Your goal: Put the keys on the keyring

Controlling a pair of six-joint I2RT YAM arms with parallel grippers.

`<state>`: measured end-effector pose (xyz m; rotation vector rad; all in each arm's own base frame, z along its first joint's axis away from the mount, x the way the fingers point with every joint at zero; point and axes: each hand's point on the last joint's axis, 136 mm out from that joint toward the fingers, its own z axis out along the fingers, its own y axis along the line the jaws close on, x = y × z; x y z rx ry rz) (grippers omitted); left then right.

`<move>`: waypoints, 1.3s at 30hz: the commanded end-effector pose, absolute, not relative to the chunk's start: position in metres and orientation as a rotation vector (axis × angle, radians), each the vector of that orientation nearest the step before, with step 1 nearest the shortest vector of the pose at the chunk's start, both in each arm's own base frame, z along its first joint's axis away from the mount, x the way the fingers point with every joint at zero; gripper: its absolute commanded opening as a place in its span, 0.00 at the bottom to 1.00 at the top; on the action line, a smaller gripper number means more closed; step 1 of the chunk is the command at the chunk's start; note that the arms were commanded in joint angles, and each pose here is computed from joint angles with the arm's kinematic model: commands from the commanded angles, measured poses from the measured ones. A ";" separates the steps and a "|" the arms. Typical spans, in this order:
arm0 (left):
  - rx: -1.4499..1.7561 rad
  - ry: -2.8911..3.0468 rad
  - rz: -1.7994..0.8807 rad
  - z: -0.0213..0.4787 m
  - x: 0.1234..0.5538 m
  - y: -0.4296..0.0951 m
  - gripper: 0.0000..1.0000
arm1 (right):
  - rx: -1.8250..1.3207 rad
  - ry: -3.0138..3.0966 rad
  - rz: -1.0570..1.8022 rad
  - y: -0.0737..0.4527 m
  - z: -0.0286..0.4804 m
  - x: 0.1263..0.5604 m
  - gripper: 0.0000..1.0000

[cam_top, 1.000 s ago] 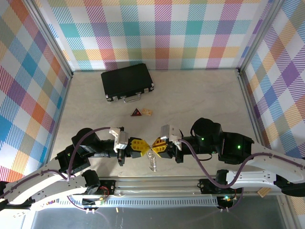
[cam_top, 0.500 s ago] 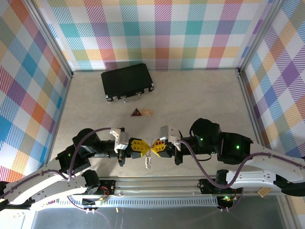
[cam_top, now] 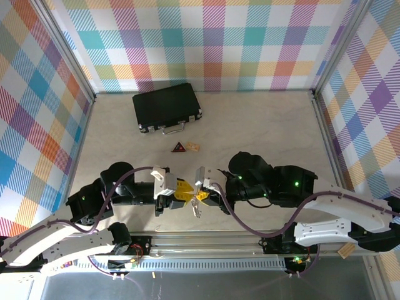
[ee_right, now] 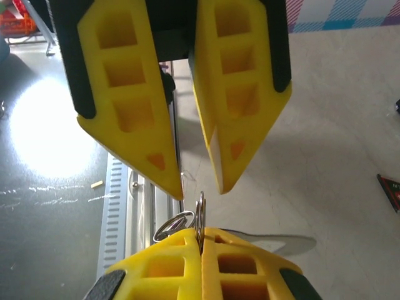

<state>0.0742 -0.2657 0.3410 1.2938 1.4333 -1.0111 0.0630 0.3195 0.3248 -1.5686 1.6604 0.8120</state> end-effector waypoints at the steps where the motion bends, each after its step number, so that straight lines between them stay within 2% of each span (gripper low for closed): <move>1: 1.335 1.450 -0.975 0.338 0.072 -0.262 0.22 | -1.598 1.637 0.831 0.318 0.334 0.057 0.00; 16: 1.322 1.455 -1.017 0.333 0.073 -0.270 0.24 | -1.604 1.613 0.889 0.323 0.337 0.050 0.00; 28: 1.297 1.443 -1.061 0.332 0.072 -0.274 0.12 | -1.595 1.604 0.918 0.327 0.337 0.049 0.00; 32: 1.290 1.433 -1.081 0.334 0.070 -0.276 0.01 | -1.590 1.597 0.929 0.328 0.339 0.048 0.00; 39: 1.232 1.362 -1.119 0.351 0.068 -0.273 0.00 | -1.577 1.590 0.932 0.327 0.341 0.049 0.00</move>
